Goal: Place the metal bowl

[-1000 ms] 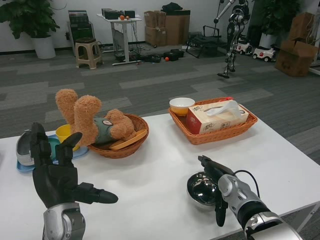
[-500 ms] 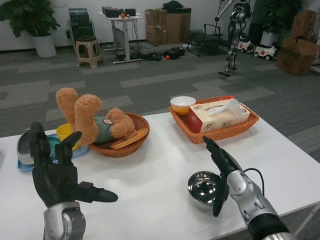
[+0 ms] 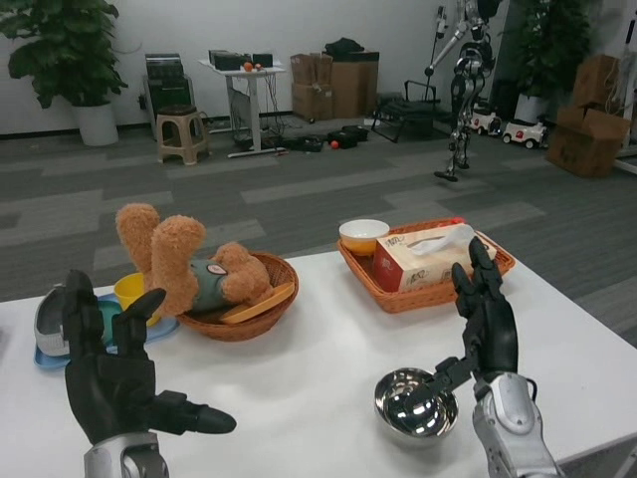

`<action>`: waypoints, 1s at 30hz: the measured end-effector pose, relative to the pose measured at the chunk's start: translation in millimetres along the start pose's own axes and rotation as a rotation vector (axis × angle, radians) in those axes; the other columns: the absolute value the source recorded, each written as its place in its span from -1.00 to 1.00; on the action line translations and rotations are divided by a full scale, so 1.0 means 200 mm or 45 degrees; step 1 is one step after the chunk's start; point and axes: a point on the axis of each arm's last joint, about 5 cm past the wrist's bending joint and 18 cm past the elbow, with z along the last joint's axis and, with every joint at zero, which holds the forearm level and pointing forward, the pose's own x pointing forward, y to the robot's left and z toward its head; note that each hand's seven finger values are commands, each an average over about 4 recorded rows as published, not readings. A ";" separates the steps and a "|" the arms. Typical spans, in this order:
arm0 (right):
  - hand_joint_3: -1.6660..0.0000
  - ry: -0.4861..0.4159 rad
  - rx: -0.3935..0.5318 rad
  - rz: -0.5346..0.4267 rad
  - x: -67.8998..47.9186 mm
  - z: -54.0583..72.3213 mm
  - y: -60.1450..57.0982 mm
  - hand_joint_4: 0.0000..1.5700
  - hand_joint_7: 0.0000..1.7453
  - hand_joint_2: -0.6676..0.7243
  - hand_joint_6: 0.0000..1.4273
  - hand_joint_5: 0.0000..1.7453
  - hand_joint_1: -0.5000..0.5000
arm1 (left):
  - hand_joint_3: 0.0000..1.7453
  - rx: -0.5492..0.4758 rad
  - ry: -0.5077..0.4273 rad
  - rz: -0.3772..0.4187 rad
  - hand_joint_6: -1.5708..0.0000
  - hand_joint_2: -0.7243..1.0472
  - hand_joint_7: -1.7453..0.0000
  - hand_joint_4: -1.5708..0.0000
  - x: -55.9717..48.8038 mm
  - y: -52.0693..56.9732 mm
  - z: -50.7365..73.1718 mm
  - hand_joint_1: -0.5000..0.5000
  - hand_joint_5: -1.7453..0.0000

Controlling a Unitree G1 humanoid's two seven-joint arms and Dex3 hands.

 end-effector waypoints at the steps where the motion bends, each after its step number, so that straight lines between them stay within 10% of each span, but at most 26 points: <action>1: 1.00 -0.034 0.012 -0.007 -0.01 0.00 0.01 -1.00 -0.92 0.91 -1.00 -1.00 -0.83 | -1.00 0.000 0.000 0.000 1.00 -0.90 0.92 -0.43 0.00 0.00 0.00 -0.91 -0.44; 30: 1.00 -0.307 0.117 0.098 0.03 0.07 0.15 -1.00 -0.76 0.82 -1.00 -0.75 -0.67 | -1.00 0.020 0.012 -0.028 0.97 -0.87 0.92 -0.48 0.00 0.01 0.00 -0.96 -0.44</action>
